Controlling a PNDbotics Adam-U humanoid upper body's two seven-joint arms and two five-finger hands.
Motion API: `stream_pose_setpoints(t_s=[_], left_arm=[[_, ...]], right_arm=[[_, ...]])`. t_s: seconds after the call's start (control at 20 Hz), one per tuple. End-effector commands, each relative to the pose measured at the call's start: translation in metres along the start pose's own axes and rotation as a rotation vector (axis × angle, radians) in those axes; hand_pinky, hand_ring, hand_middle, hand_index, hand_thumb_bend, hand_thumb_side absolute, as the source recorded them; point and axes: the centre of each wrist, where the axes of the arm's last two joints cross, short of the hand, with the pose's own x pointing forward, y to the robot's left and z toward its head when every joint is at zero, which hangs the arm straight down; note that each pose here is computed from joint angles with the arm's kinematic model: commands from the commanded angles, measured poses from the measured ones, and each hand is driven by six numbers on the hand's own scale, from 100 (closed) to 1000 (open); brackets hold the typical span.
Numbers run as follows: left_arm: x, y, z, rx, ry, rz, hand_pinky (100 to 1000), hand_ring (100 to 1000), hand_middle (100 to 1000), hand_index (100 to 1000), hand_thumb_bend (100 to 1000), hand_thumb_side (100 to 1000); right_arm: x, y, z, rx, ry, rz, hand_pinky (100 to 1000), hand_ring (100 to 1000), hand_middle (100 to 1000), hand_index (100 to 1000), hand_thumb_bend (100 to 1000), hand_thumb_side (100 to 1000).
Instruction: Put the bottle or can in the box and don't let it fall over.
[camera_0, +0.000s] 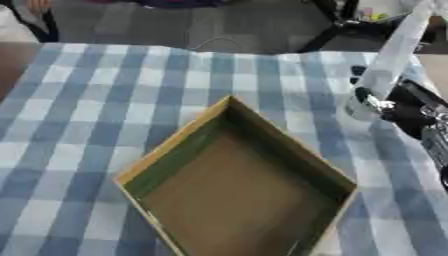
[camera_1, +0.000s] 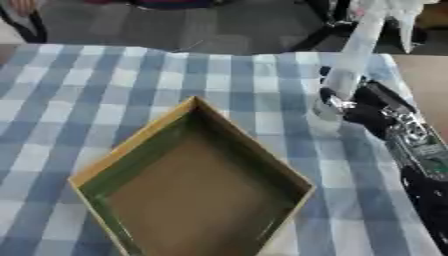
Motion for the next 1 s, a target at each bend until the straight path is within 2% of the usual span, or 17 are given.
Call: stream_pose_setpoints(t_s=[0.05, 0.45, 1.0], left_arm=[[0.007, 0.004, -0.001, 0.004, -0.026, -0.016, 1000, 636, 772, 919, 116, 614], [0.007, 0.005, -0.001, 0.007, -0.024, -0.015, 1000, 636, 771, 917, 113, 615], [0.006, 0.006, 0.0, 0.01, -0.019, -0.015, 1000, 636, 772, 913, 111, 615]], right_arm=[[0.008, -0.006, 0.0, -0.003, 0.0, 0.005, 894, 1000, 1000, 353, 100, 210], [0.013, -0.006, -0.001, 0.004, 0.002, 0.019, 897, 1000, 1000, 176, 100, 100], [0.021, -0.007, -0.001, 0.021, 0.013, 0.023, 911, 1000, 1000, 127, 100, 100]])
